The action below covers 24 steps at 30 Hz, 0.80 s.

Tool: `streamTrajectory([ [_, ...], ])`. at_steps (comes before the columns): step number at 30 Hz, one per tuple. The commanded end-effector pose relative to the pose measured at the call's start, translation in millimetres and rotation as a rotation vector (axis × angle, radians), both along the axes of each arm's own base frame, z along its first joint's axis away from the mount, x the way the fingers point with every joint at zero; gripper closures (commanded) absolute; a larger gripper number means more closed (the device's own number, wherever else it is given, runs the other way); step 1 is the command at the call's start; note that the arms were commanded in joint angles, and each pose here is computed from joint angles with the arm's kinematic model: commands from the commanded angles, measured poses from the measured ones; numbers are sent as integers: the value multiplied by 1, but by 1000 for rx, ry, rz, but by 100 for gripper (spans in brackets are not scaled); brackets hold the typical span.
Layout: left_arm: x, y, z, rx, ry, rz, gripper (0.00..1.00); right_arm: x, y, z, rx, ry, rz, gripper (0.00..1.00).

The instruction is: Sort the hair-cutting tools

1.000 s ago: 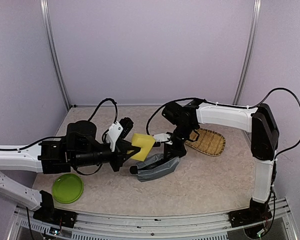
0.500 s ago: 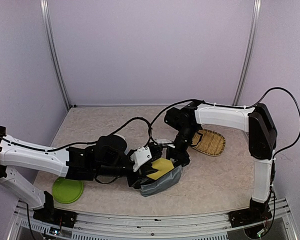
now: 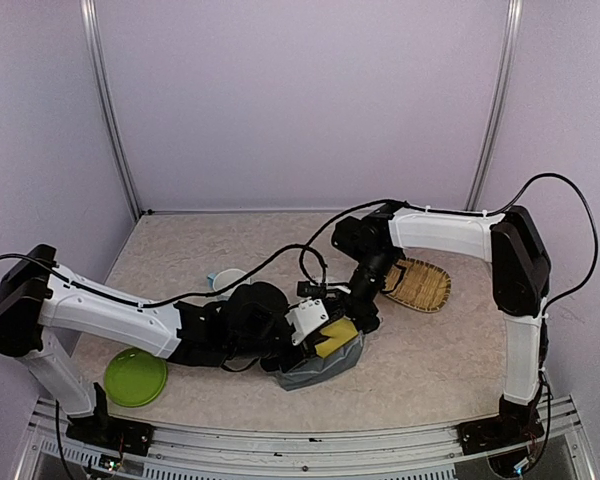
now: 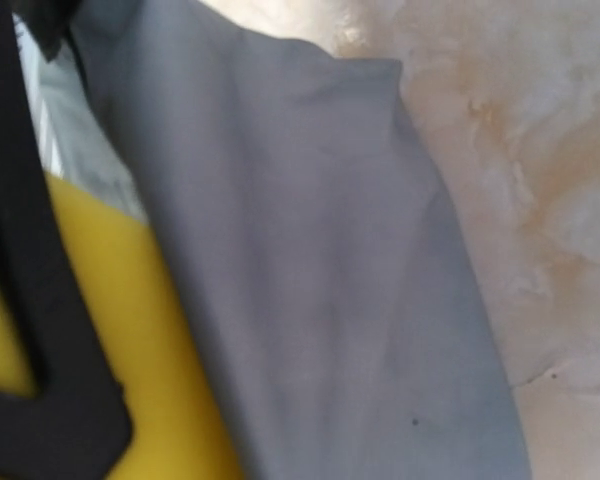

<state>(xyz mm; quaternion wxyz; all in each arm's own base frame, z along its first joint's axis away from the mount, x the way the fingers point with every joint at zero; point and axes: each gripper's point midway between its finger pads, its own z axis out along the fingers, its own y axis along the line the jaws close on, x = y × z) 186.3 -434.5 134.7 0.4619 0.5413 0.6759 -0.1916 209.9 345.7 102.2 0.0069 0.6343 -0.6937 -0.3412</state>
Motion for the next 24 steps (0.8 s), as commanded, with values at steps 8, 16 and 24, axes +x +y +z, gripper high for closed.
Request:
streamTrajectory([
  [8,10,38,-23,118,-40,156,100,4,-3,6,30,76,-27,100],
  [16,14,61,-22,124,-73,219,100,9,-2,8,43,87,-36,100],
  [24,-4,32,-68,293,59,70,100,13,6,23,92,124,-63,100],
])
